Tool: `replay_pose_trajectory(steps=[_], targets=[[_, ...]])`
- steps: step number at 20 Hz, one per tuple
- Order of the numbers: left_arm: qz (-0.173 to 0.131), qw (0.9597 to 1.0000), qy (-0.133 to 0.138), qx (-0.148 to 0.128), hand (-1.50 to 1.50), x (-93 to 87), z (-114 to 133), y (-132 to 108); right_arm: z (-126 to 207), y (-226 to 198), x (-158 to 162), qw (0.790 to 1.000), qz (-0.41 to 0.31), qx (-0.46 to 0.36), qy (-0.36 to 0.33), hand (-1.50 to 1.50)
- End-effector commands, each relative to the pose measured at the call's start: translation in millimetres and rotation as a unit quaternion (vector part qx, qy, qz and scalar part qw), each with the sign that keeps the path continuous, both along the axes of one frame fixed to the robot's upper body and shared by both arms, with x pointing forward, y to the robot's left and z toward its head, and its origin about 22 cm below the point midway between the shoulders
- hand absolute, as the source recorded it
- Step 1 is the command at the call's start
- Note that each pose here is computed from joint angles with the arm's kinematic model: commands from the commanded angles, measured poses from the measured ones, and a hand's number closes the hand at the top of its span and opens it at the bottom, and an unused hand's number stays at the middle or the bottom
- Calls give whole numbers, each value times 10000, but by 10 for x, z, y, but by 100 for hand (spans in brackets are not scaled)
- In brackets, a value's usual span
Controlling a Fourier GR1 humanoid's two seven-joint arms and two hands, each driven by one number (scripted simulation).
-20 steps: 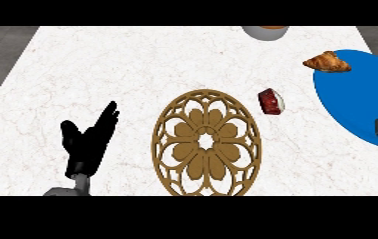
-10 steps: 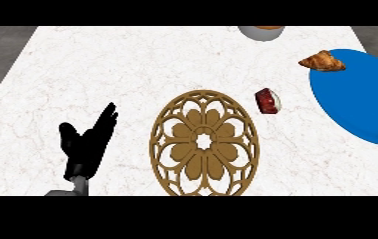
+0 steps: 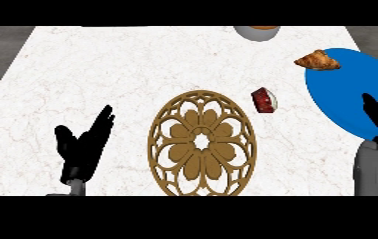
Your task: Pick the croissant from the placemat and place it in the plate
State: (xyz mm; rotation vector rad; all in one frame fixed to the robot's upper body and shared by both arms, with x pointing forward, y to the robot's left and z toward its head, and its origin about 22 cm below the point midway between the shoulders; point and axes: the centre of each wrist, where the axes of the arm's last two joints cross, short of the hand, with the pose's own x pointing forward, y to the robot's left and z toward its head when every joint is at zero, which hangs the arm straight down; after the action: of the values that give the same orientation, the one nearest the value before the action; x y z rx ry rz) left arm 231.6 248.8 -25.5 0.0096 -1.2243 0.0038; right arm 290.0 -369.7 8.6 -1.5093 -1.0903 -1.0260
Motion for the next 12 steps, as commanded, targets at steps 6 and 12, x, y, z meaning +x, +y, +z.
replay_pose_trajectory(steps=[6, 12], targets=[[1, 9999, 124, 28, 0, 135, -77, -193, -274, 639, -573, 9974, 620, 179, 313, -150], [-22, 9998, 172, 56, 0, 142, -86, -269, -448, 1006, -686, 9968, 622, 210, 445, -150]])
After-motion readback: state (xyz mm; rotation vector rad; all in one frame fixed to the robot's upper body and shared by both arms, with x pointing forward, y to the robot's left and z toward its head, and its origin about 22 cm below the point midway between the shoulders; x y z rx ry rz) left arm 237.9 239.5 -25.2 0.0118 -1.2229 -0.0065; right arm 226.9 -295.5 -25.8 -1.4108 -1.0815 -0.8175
